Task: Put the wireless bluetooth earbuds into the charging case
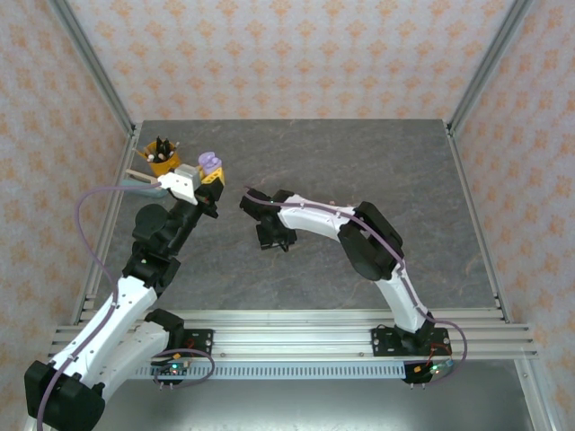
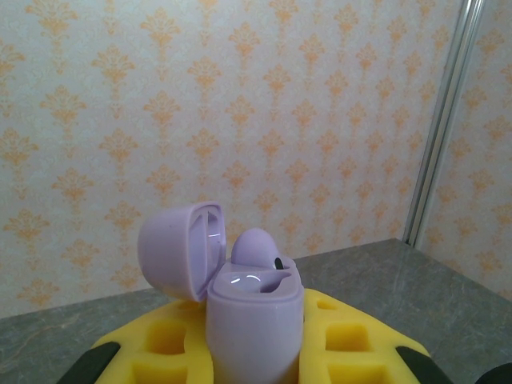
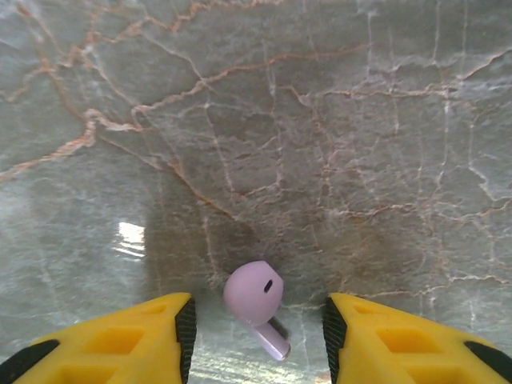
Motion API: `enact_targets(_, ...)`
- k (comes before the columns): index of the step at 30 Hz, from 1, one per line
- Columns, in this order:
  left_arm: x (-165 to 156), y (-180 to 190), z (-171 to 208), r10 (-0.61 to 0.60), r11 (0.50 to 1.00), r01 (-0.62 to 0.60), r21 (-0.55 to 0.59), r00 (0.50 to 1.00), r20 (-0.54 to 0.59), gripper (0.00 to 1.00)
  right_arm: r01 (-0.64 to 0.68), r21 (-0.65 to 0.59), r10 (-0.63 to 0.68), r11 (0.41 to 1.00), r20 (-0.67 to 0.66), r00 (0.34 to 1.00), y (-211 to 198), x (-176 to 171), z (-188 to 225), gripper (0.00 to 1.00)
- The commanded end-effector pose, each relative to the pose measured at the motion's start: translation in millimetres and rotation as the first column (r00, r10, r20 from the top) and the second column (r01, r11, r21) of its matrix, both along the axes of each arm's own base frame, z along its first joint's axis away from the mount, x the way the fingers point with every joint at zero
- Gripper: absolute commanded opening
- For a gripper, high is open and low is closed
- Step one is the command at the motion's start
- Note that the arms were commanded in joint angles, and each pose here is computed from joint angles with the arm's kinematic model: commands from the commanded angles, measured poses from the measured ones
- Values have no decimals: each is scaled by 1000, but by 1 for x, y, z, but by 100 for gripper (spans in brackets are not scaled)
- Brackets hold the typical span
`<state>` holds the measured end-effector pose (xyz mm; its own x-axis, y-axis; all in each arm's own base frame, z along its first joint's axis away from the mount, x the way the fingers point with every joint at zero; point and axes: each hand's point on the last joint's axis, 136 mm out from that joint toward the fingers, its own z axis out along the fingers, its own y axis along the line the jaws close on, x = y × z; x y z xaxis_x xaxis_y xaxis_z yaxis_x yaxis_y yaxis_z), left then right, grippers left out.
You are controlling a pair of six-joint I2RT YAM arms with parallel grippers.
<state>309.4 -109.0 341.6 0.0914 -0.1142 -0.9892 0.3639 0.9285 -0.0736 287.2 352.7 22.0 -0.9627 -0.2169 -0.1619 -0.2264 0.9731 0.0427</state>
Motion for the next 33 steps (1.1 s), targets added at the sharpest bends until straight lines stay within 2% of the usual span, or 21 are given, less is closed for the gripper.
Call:
enact_targets(1,-3,4,5,12,1000,-11,-20,1000,24,0,29,-48,-27,998,28,999,-5,7,1,46)
enact_targets(15,-5,5,3,11,1000,-10,-30,1000,24,0,53,-82,-50,995,43,998,-6,13,-9,34)
enact_targets(33,-6,6,1,15,999,-14,-35,999,30,0,100,-65,-100,993,4,995,-17,-4,-9,31)
